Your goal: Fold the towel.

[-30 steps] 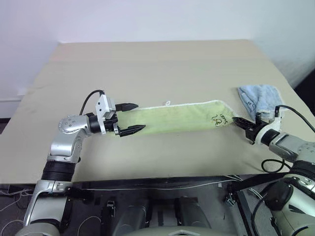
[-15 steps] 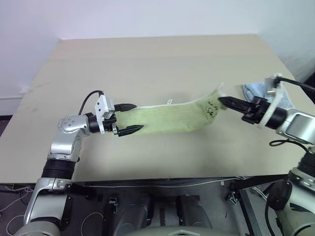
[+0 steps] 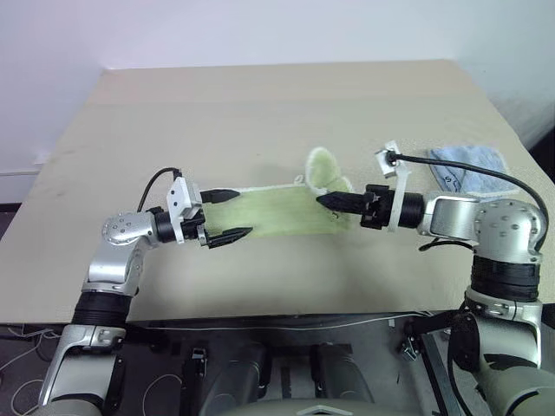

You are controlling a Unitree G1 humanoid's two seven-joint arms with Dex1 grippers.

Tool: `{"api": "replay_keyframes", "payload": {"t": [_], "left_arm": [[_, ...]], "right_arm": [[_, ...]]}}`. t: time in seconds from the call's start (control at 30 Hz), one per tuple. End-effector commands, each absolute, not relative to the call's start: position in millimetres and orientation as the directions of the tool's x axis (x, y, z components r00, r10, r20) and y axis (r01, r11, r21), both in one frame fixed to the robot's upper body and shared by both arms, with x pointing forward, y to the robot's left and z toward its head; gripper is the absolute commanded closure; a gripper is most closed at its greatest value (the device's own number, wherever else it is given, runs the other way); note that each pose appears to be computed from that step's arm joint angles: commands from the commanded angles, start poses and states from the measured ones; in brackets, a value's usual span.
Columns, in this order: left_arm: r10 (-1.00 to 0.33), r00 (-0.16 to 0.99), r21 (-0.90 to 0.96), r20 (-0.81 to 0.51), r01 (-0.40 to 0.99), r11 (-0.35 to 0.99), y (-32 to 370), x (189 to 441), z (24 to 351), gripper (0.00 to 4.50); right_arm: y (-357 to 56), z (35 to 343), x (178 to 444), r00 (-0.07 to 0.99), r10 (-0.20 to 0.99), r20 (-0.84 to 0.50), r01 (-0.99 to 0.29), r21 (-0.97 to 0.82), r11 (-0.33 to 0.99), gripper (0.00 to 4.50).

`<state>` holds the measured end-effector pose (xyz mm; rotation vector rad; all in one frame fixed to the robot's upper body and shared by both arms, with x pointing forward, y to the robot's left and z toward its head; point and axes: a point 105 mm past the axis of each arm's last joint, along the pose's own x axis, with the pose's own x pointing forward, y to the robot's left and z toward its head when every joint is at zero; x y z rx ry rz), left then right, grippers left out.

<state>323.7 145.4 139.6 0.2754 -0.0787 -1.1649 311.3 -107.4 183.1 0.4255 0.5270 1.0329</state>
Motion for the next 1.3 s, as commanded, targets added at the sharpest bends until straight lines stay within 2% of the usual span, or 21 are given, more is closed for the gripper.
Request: {"api": "replay_keyframes", "payload": {"t": [0.03,0.2,0.27,0.37,0.47,0.6,0.77,1.0,1.23,1.3], "left_arm": [[-0.908,0.415,0.295,-0.058,0.876,0.381,149,321,152,0.0],[-0.905,0.423,0.294,-0.055,0.873,0.39,150,320,152,0.0],[-0.904,0.425,0.294,-0.054,0.872,0.392,150,320,152,0.0],[-0.905,0.421,0.292,-0.052,0.874,0.39,149,321,153,0.0],[-0.909,0.415,0.294,-0.051,0.876,0.383,146,322,154,0.0],[-0.908,0.416,0.296,-0.047,0.874,0.385,145,323,155,0.0],[-0.902,0.43,0.293,-0.048,0.869,0.398,148,318,153,0.0],[-0.88,0.471,0.301,-0.059,0.849,0.434,157,312,151,0.0],[-0.869,0.491,0.298,-0.064,0.84,0.453,162,307,149,0.0],[-0.867,0.494,0.297,-0.065,0.839,0.455,163,307,149,0.0]], "right_arm": [[-111,199,315,0.429,0.888,-0.166,-0.737,0.504,0.45,4.46],[-135,215,330,0.52,0.849,-0.096,-0.72,0.486,0.496,4.46],[-138,215,330,0.527,0.842,-0.113,-0.729,0.449,0.516,4.46],[-127,216,329,0.483,0.867,-0.121,-0.773,0.407,0.487,4.46],[-108,213,324,0.391,0.907,-0.155,-0.825,0.379,0.42,4.46],[-87,196,316,0.261,0.924,-0.281,-0.893,0.292,0.341,4.46],[-72,177,319,0.187,0.911,-0.367,-0.927,0.24,0.287,4.46],[-63,161,336,0.203,0.898,-0.39,-0.932,0.205,0.299,4.46],[-62,150,338,0.202,0.88,-0.43,-0.959,0.094,0.266,4.46],[-58,153,338,0.197,0.894,-0.402,-0.963,0.093,0.254,4.02]]}}
